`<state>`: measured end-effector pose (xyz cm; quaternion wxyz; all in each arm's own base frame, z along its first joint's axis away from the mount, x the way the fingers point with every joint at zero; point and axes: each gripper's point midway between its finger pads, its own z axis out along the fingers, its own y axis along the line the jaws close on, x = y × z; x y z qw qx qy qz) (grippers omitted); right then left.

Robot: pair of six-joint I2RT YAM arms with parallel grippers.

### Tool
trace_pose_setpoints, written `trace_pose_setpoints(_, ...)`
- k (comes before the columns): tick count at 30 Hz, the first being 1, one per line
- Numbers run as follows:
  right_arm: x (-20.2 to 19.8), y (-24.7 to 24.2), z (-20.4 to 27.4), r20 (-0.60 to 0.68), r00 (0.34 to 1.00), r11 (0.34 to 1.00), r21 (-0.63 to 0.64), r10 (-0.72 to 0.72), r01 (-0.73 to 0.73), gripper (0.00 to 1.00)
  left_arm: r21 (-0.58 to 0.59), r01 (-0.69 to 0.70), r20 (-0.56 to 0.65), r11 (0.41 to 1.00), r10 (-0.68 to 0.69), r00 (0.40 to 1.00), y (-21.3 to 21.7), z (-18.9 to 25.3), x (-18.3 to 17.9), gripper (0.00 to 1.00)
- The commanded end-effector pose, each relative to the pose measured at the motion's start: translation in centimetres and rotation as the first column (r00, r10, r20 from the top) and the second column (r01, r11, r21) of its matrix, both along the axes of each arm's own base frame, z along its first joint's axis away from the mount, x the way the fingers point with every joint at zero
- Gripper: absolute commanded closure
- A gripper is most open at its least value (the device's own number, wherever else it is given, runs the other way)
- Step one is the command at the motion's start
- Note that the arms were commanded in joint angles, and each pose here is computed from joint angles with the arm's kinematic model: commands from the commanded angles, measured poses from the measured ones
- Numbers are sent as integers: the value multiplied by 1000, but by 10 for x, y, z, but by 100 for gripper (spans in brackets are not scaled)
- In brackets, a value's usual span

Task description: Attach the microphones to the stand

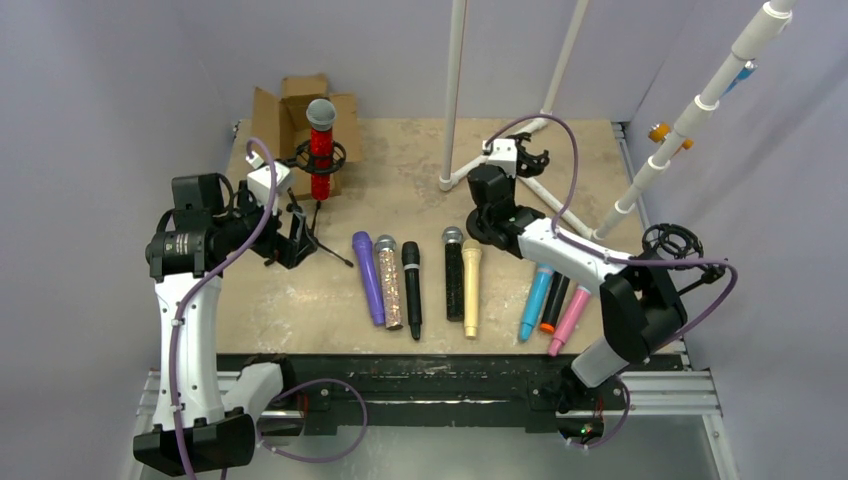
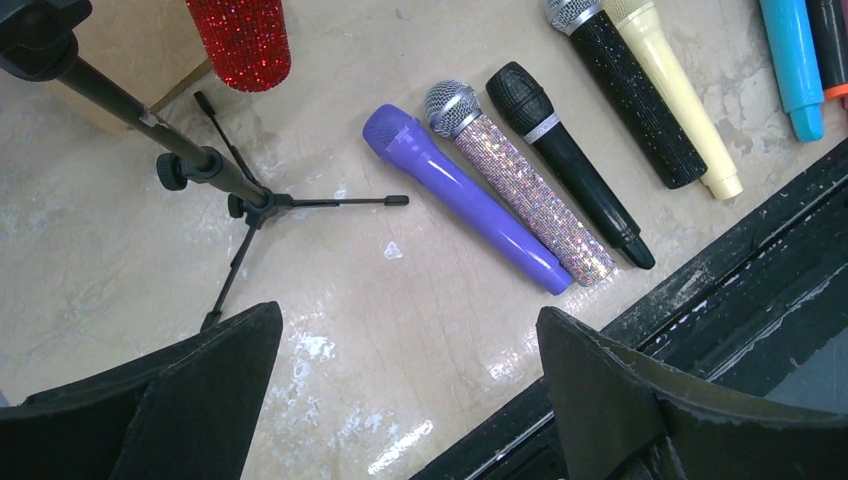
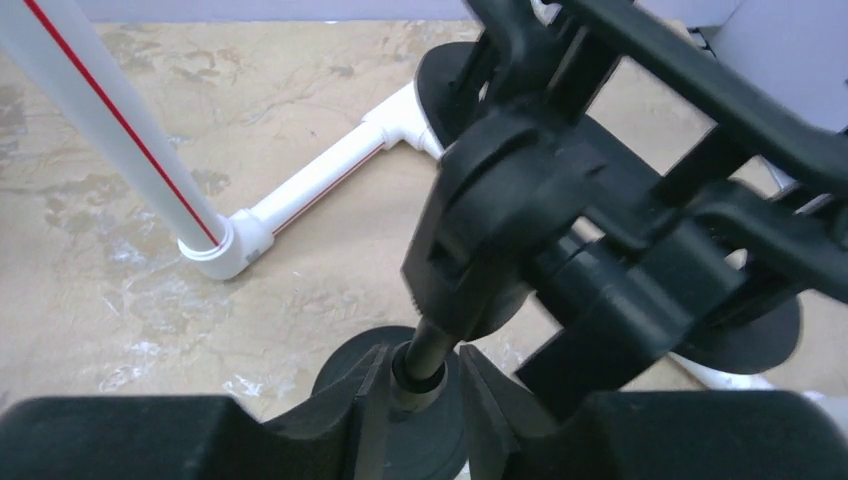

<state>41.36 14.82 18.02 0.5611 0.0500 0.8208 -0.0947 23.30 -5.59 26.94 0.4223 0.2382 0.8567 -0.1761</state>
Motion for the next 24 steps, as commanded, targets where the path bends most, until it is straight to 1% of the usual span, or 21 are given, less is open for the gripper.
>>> trace_pose_setpoints(1, 16, -1, 15, 104, 994, 1000, -18, -24, 26, 76, 16, 8, 42, 1000, -8, 999, 1, 10, -1, 0)
trace_pose_setpoints(3, 15, -5, 17, 115, 992, 999, -23, -42, 45, 95, 16, 7, 39, 1000, -7, 999, 1, 10, -1, 0)
trace_pose_setpoints(4, 15, -7, 21, 129, 990, 998, -21, -50, 53, 100, 15, 6, 36, 1000, -6, 999, 1, 9, -1, 0)
trace_pose_setpoints(7, 12, -13, 41, 173, 981, 996, 4, -88, 89, 100, 12, 9, 31, 1000, -9, 999, 0, 8, -1, 0)
trace_pose_setpoints(11, 3, -23, 81, 246, 955, 986, 43, -166, 161, 100, 4, 10, 30, 1000, -10, 1000, -1, 8, -1, 0)
trace_pose_setpoints(15, -6, -17, 129, 321, 921, 974, 122, -220, 190, 100, -2, 8, 26, 1000, -8, 1000, -2, 8, -1, 0)
trace_pose_setpoints(17, -11, -8, 148, 341, 910, 968, 161, -237, 191, 100, -2, 9, 30, 1000, -9, 1000, -2, 9, -1, 0)
trace_pose_setpoints(20, -18, 20, 169, 361, 907, 965, 220, -217, 143, 100, -2, 6, 37, 1000, -6, 999, -1, 10, -1, 0)
trace_pose_setpoints(24, -19, 65, 175, 369, 913, 967, 241, -173, 85, 100, -8, 0, 39, 1000, 0, 999, -2, 11, -1, 0)
